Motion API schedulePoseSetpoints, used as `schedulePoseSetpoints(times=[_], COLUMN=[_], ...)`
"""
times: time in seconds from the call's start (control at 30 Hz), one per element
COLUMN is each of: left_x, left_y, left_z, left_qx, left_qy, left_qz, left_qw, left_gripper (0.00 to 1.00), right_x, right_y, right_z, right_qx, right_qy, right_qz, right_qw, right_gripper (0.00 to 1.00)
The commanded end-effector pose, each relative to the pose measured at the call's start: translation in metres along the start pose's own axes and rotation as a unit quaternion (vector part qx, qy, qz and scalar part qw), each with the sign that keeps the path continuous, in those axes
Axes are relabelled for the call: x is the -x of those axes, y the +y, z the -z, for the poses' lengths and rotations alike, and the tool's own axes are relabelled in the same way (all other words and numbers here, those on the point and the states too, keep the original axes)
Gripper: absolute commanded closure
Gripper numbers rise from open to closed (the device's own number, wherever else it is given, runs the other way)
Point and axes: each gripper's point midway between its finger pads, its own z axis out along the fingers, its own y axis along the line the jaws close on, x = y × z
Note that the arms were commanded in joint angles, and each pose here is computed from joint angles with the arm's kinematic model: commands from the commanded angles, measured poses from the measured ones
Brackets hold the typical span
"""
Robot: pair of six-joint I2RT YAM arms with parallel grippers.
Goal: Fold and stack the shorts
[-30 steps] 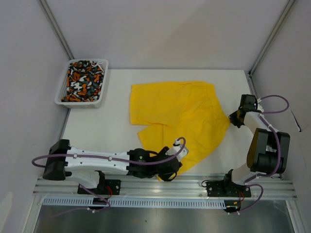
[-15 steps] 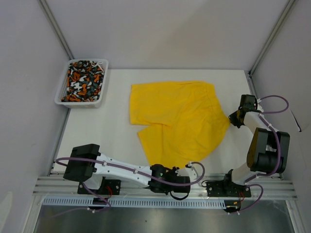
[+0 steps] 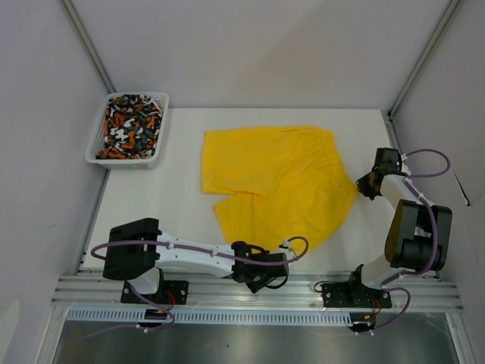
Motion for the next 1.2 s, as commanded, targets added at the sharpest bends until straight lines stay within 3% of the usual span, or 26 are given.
schedulePoseSetpoints(times=[0.0,0.3,0.77,1.17], left_x=[0.005,0.002,0.024,0.016], left_y=[-0.008,0.018,0.04,0.046], left_z=[-0.002,-0.016,-0.001,-0.018], left_qx=[-0.035,0.019,0.051,0.038], left_qy=[-0.007,0.009,-0.038,-0.01], left_qz=[-0.005,0.017,0.036,0.032], left_qw=[0.999,1.0,0.997,0.999], left_gripper=[0.59,0.48,0.48,0.48], right_x=[0.002,0.0,0.001,0.009], right_y=[0.002,0.004,0.002,0.014], right_z=[-0.002,-0.002,-0.005,-0.03], right_qx=[0.01,0.016,0.013,0.002], right_qy=[-0.004,-0.001,-0.002,0.02], right_qz=[-0.007,-0.006,-0.012,-0.027], right_qw=[1.0,1.0,1.0,0.999], right_gripper=[1.0,1.0,1.0,1.0])
